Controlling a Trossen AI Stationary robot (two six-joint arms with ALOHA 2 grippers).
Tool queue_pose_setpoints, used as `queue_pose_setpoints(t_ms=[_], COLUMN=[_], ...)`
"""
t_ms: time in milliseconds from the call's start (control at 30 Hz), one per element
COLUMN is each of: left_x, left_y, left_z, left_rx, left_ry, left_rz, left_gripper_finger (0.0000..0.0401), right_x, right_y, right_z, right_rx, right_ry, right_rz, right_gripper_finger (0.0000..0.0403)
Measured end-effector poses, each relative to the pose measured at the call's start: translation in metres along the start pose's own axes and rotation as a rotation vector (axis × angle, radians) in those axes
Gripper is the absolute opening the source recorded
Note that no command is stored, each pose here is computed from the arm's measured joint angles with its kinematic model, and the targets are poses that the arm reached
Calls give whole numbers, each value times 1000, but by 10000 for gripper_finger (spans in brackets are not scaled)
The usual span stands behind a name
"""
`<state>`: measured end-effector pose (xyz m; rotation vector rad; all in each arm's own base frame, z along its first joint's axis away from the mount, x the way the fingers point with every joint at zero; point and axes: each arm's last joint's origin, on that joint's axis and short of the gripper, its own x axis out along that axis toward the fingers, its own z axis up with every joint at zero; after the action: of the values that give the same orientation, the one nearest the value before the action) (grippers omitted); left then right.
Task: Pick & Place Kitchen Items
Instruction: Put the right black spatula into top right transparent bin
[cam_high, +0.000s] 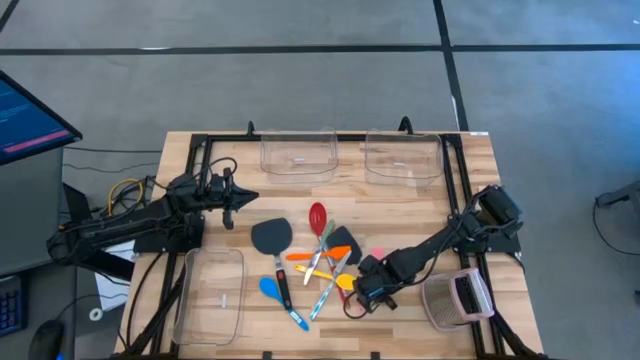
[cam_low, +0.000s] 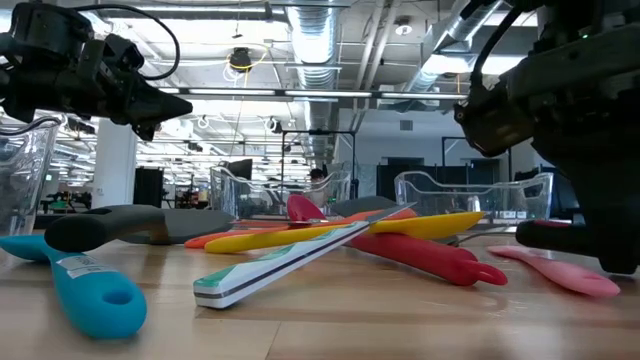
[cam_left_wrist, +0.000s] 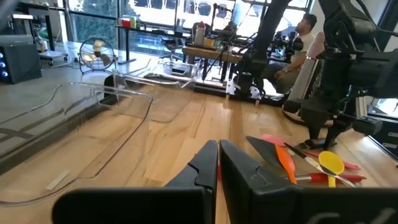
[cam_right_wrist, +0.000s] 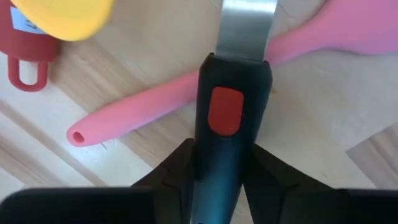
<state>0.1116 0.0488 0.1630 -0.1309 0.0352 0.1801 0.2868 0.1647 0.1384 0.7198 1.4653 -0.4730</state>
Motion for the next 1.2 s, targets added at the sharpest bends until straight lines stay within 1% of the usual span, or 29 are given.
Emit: queue_pose_setpoints(t_ms=[367,500,600,733,900,1067,1200], left_x=[0,0,0,0,0,0,0], left_y=[0,0,0,0,0,0,0], left_z=[0,1,1,1,1,1,1], left_rx=[1,2,2,3,3,4,4], left_ry=[-2,-5,-7,-9,-11,-13,-13], left_rz=[0,-1,-1,-1,-2,-2,-2], left_gripper_finger=[8,8,8,8,8,8,8], right_x=[-4,-17,-32,-54,-80,-97,-105], right_y=[-3,-6,-12,-24,-40,-47,-50], right_z=[2,5,4,2,-2,-3,-4], right_rx=[-27,-15,0,52,88,89,88], right_ry=[35,27,11,-49,-149,-251,-304], right_rz=[2,20,8,-36,-84,-76,-64], right_gripper_finger=[97,96,95,91,81,70,67])
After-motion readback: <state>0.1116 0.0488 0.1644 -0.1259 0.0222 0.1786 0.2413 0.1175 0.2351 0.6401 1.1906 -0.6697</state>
